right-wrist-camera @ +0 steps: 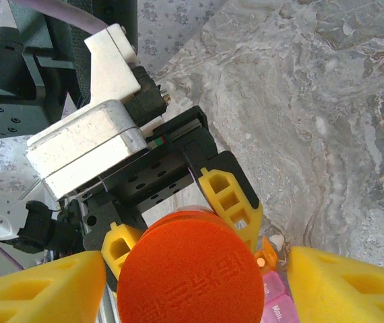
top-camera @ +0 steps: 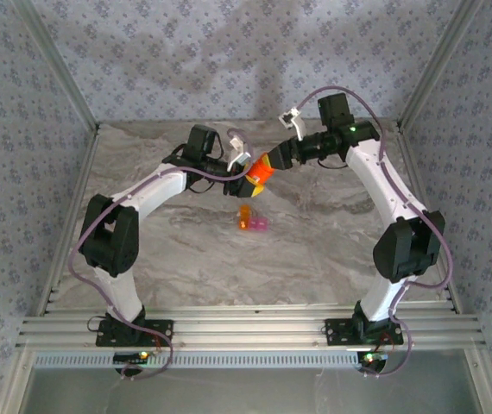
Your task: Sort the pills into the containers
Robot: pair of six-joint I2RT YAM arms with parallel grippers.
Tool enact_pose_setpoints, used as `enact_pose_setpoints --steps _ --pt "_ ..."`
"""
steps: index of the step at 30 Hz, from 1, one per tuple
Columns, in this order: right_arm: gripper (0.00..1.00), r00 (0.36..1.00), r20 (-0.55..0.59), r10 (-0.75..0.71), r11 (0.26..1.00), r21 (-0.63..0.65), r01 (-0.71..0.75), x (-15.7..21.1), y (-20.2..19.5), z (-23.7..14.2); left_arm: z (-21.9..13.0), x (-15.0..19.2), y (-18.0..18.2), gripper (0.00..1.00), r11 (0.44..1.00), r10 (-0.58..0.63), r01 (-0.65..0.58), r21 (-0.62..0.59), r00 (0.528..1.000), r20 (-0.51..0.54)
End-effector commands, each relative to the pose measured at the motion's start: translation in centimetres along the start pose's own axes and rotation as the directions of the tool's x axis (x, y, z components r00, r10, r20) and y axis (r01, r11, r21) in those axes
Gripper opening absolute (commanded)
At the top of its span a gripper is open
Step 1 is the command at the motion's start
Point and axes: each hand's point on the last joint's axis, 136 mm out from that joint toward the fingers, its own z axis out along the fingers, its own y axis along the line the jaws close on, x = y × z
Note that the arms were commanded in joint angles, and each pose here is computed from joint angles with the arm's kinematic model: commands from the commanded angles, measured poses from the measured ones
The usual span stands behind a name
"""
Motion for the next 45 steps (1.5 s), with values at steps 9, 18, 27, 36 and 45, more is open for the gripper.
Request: enact_pose_setpoints --steps 9,18,27,36,45 --pt "0.47 0.999 -0.043 0.019 0.999 -0.042 -0.02 0.8 0.7 1.0 -0.4 -1.8 -0.6 0.0 0.998 0.051 -0.052 0.041 0.998 0.036" --pt "0.36 0.974 0.027 0.226 0.972 0.052 -0.227 0.8 -1.5 2.2 -0.5 -2.6 -0.1 0.0 0.998 0.068 -0.068 -0.005 0.996 0.061" --pt "0.32 0.867 0.086 0.491 0.847 0.184 -0.498 2.9 -3.5 6.0 -0.5 -2.9 1.0 0.0 0.993 0.087 -0.082 -0.083 0.994 0.06" --pt "0.34 0.853 0.109 0.51 0.836 0.173 -0.521 2.7 -3.4 6.4 -0.3 -2.5 1.3 0.0 0.994 0.077 -0.072 -0.083 0.995 0.057" --pt "0.64 0.891 0.167 0.422 0.886 0.133 -0.444 -0.6 -2.2 2.3 -0.3 -2.0 1.8 0.0 0.996 0.059 -0.055 -0.074 0.997 0.056"
